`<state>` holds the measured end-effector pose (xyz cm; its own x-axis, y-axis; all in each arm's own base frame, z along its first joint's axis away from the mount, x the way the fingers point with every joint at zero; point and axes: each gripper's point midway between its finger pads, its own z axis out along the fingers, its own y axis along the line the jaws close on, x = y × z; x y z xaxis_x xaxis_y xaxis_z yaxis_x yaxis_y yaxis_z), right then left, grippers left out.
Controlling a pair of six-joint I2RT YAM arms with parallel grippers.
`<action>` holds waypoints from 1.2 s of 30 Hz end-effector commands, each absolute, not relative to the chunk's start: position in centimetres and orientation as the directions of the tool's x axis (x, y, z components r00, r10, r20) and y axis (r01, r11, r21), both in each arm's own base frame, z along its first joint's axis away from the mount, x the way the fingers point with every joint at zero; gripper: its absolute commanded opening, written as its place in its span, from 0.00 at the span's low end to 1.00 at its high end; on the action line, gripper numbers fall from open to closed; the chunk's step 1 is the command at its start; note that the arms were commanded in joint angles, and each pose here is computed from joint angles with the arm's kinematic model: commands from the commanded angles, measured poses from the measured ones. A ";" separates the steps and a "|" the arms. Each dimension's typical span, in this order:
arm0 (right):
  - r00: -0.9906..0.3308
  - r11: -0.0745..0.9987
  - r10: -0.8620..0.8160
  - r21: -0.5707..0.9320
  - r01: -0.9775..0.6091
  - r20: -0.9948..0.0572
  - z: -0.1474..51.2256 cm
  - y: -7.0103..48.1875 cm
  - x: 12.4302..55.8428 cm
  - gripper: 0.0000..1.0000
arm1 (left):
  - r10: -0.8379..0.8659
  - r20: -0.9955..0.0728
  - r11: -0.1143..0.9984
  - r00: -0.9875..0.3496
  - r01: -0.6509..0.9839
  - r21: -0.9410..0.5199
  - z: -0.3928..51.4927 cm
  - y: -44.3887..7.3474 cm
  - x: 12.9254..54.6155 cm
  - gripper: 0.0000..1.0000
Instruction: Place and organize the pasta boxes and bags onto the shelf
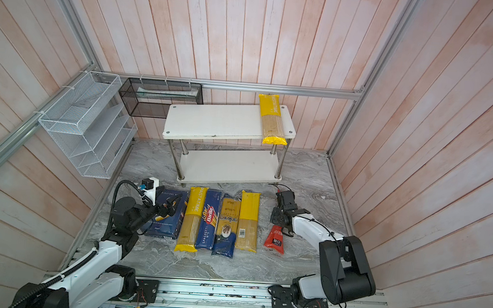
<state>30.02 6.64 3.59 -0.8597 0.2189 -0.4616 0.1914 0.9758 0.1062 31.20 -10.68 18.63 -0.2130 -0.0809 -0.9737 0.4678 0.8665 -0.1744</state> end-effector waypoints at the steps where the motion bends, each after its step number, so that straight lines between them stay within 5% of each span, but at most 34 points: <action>1: -0.841 0.970 0.243 0.133 0.203 -0.484 5.0 6.4 29.8 0.03 | -0.084 -0.975 0.868 -0.206 0.466 -0.173 18.6 -10.7 31.2 1.00; 36: -0.690 0.946 0.280 0.316 0.078 -0.667 15.4 7.4 30.7 0.00 | -0.084 -0.975 0.867 -0.207 0.466 -0.173 18.7 -10.7 31.3 1.00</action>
